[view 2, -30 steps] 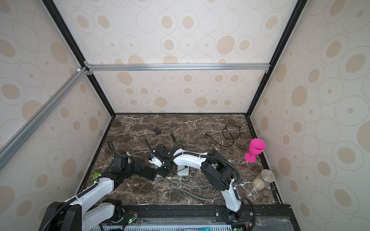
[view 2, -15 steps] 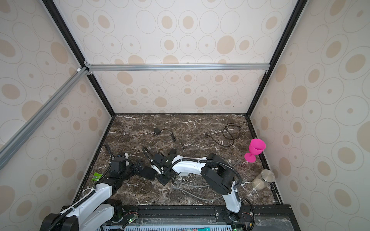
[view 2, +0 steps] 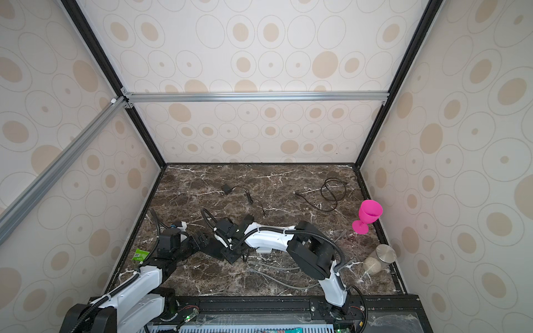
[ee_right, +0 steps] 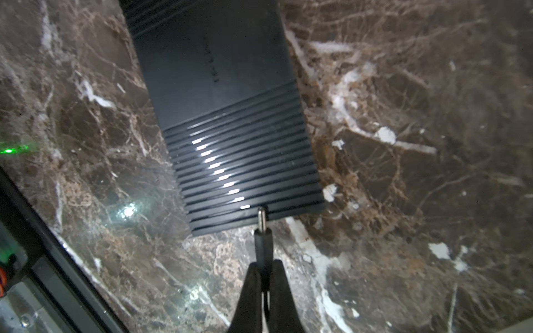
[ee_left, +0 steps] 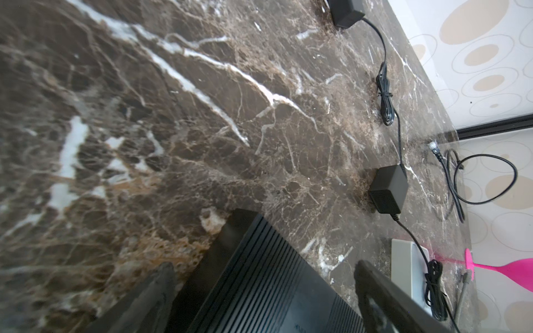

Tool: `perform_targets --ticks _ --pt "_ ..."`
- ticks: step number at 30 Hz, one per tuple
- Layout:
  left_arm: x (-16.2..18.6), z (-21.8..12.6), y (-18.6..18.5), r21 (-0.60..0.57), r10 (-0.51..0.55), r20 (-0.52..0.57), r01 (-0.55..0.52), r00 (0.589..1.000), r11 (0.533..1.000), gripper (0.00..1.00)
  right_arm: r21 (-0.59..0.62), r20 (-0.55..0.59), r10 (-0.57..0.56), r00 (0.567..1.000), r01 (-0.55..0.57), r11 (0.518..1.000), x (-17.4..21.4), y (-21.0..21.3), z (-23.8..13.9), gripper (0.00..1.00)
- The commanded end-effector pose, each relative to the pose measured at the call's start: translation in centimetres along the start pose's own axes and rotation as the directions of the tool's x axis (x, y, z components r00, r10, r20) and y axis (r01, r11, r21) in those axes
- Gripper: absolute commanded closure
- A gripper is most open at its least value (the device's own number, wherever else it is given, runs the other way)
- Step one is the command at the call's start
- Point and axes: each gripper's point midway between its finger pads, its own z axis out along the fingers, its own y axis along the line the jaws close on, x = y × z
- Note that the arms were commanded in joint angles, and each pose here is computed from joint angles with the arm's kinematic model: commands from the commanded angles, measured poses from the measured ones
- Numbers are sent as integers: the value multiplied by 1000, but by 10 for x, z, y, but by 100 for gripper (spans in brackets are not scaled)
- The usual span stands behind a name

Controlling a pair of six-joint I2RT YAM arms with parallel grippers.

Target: Insert the plug into the switch port

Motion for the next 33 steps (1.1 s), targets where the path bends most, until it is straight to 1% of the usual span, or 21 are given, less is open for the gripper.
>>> perform_targets --ticks 1,4,11,15,18,23,26,30,33 --pt "10 2 4 5 -3 -46 3 999 1000 4 44 -38 21 999 -19 999 5 -6 6 100" --pt "11 3 4 2 -4 -49 5 999 1000 6 56 -47 26 999 -23 998 9 -9 5 100" --pt "10 2 11 -28 -18 -41 17 999 999 6 49 -5 39 999 -39 998 13 -9 -6 100" --pt "9 2 11 -36 -12 -39 11 999 999 8 40 -9 40 999 -40 998 16 -8 -7 100" --pt "5 -2 12 -44 -12 -15 11 1000 999 8 33 -7 36 999 -36 999 18 -6 -7 100" --pt "-4 -6 5 -18 6 25 -5 1000 1000 7 35 -10 27 1000 -27 999 18 -6 -5 100" --pt "-6 -2 3 -14 17 17 -17 1000 1000 5 25 -21 17 1000 -16 1000 16 -3 -2 100" --pt "0 4 1 8 19 -21 -19 1000 1000 6 24 -28 11 1000 -11 1000 15 -3 1 100" --pt "1 4 -2 23 23 -23 -22 999 999 6 25 -35 13 999 -12 1000 16 -3 3 100"
